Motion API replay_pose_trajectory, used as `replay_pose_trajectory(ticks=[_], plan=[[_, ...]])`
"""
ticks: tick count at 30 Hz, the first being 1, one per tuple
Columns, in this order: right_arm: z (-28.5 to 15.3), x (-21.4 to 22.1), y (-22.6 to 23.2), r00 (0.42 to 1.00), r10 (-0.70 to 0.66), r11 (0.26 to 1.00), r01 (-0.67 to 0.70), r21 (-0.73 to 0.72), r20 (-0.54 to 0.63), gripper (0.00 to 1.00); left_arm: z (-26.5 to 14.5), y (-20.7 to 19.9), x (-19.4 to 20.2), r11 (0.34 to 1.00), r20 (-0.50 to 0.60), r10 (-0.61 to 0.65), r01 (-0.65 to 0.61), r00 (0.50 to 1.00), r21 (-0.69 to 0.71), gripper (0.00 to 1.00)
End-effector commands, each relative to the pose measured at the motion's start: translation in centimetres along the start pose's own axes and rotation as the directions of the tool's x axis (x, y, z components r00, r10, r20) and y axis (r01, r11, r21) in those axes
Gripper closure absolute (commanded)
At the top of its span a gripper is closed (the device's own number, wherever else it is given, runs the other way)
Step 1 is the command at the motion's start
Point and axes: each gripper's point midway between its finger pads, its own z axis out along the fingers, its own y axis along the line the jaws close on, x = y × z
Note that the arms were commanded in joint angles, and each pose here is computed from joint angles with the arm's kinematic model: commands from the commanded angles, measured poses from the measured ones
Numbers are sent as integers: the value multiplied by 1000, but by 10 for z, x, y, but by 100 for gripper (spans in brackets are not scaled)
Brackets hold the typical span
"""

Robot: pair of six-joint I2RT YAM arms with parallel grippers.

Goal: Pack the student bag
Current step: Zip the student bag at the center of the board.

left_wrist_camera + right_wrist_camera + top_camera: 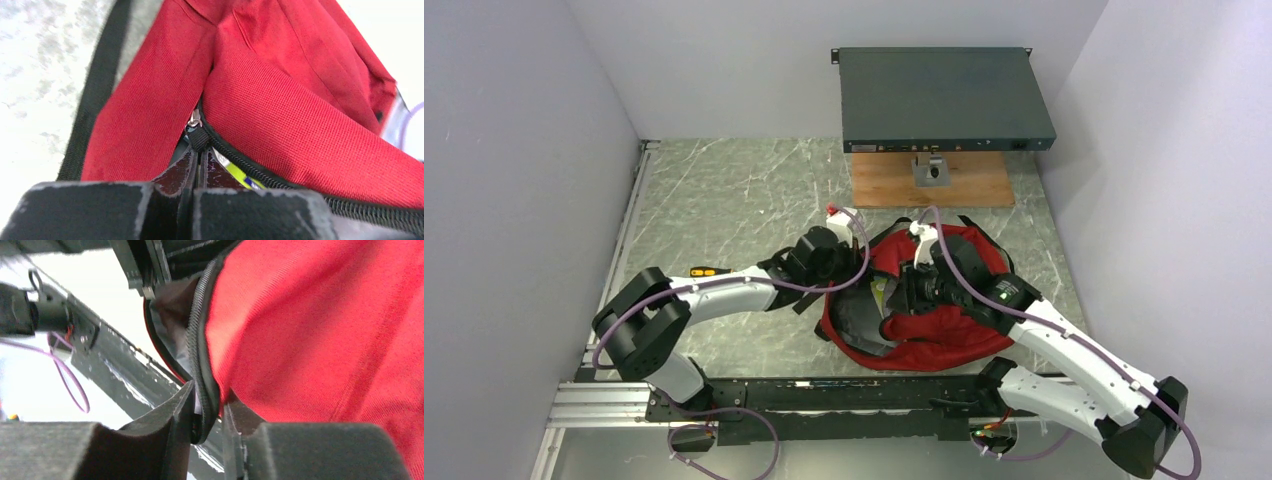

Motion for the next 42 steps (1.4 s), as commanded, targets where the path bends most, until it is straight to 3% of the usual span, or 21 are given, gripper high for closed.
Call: replay_pose_trajectory(ticks=[1, 5, 8, 14, 18, 20, 25, 37, 40, 42], plan=[[3, 10, 29, 991, -133, 971, 126, -204, -21, 65, -27, -38, 16, 961, -225, -3, 65, 974, 268, 100], [-3, -6, 32, 985, -169, 965, 174, -194, 42, 36, -35, -33, 25, 954, -305, -3, 94, 952, 286, 100], [-14, -31, 39, 977, -174, 966, 194, -174, 124, 21, -43, -30, 25, 943, -336, -24, 132, 942, 304, 100], [-17, -86, 15, 965, -10, 999, 1, 34, 264, 18, -58, -32, 12, 912, -366, -54, 195, 929, 361, 100], [-8, -105, 6, 939, 91, 991, -120, 66, 333, 18, -64, -26, 10, 914, -393, -75, 221, 916, 340, 100], [3, -111, -3, 910, 195, 966, -242, 89, 365, 19, -68, -25, 7, 914, -392, -78, 222, 917, 338, 100], [35, -102, -20, 843, 407, 863, -481, 154, 351, 28, -73, -19, -1, 930, -365, -71, 194, 928, 313, 100], [88, -71, -45, 769, 488, 752, -610, 249, 413, 35, -83, -29, -10, 913, -352, -56, 190, 934, 360, 100], [95, -76, -48, 731, 493, 741, -637, 212, 471, 76, -87, -32, -12, 911, -346, -50, 185, 937, 370, 100], [98, -82, -52, 721, 475, 737, -639, 220, 504, 89, -91, -33, -12, 908, -346, -48, 185, 937, 376, 100]])
